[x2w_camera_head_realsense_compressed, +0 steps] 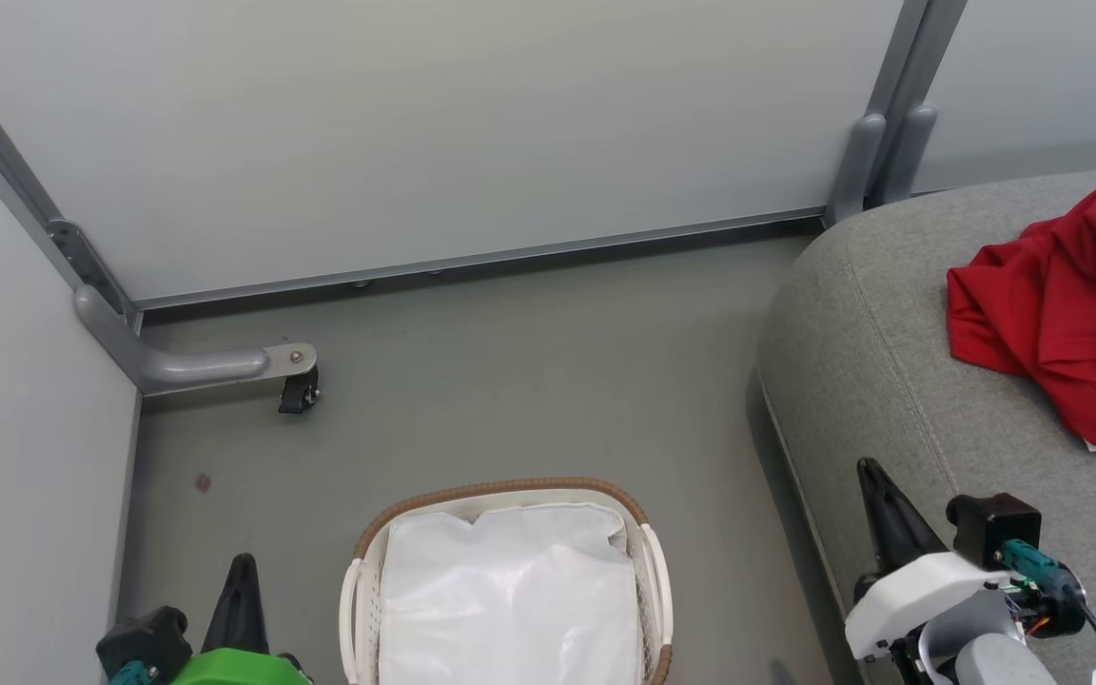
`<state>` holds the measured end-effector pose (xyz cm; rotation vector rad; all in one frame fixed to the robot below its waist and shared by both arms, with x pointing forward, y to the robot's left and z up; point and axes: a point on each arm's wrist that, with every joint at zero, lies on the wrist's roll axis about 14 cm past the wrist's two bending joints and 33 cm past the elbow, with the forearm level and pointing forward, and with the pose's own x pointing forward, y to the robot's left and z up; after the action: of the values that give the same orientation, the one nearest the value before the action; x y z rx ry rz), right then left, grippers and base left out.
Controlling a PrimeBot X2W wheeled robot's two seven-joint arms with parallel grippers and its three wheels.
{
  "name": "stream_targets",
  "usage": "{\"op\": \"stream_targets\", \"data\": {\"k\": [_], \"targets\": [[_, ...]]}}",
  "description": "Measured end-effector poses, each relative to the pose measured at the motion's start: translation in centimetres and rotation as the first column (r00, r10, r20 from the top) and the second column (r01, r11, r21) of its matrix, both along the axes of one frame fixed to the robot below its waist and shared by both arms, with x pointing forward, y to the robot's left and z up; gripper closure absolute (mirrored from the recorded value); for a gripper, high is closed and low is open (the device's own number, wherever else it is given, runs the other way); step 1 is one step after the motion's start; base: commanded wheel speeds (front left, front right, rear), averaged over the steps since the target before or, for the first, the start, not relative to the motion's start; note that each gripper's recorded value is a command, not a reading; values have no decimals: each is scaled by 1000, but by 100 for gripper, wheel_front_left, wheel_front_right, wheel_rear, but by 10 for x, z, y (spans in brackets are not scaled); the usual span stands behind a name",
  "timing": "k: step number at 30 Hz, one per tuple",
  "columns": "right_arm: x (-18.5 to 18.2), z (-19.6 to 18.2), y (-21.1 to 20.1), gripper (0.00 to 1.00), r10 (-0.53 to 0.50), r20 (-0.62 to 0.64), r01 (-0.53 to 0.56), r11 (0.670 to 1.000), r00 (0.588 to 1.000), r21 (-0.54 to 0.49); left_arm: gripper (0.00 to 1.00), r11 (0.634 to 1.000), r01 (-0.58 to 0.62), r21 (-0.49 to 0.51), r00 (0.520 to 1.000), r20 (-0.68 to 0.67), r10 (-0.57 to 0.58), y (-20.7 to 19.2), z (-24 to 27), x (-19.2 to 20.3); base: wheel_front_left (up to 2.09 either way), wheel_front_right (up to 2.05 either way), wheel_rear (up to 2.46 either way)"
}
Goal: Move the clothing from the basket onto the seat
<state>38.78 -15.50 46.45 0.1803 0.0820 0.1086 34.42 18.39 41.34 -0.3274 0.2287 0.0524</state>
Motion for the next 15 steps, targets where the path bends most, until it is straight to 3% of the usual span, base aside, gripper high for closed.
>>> {"op": "stream_targets", "data": {"k": [15], "targets": [[2, 6, -12, 100, -78, -35, 84, 961, 996, 262, 100, 969, -91, -230, 996, -3, 92, 8, 8, 5, 0, 0, 0]]}}
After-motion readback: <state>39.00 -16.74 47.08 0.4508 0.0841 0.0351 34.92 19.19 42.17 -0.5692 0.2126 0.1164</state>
